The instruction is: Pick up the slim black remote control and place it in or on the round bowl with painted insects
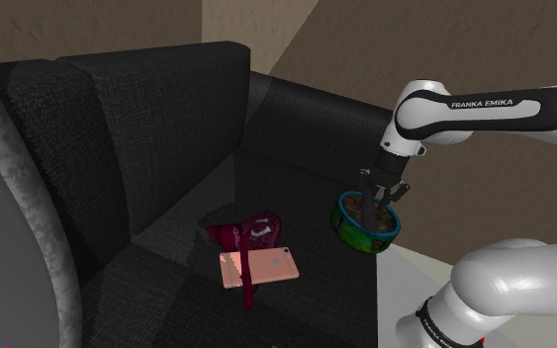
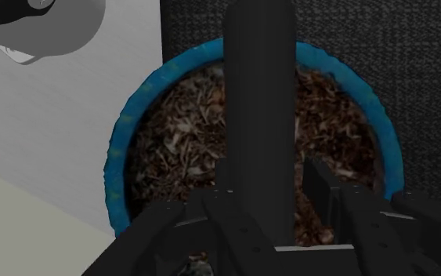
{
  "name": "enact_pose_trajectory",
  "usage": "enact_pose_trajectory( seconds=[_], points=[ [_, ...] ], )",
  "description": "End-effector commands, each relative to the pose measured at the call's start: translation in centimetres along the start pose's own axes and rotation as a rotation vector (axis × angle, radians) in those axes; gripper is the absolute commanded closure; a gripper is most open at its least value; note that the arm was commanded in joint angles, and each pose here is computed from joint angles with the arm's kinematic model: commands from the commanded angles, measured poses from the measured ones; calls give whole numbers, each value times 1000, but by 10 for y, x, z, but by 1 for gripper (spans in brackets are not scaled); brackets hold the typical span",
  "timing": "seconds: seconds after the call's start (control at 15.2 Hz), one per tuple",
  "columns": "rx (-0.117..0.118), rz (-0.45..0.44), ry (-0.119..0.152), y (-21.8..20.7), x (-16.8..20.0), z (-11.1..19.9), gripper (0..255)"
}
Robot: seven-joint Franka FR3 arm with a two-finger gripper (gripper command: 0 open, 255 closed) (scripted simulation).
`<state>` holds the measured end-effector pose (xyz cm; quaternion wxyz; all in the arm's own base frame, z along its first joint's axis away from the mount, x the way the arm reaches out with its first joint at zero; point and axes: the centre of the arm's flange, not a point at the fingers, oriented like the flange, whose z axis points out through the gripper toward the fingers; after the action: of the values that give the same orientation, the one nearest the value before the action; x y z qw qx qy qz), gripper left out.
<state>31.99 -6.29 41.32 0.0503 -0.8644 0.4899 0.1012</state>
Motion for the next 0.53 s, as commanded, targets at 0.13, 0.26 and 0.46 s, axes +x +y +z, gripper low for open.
enact_pose_trajectory(
  seconds=[0.13, 0.26, 0.46],
  points=[
    [0, 0, 0, 0, 0, 0, 0],
    [0, 0, 0, 0, 0, 0, 0],
    [0, 0, 0, 0, 0, -40, 0]
  ],
)
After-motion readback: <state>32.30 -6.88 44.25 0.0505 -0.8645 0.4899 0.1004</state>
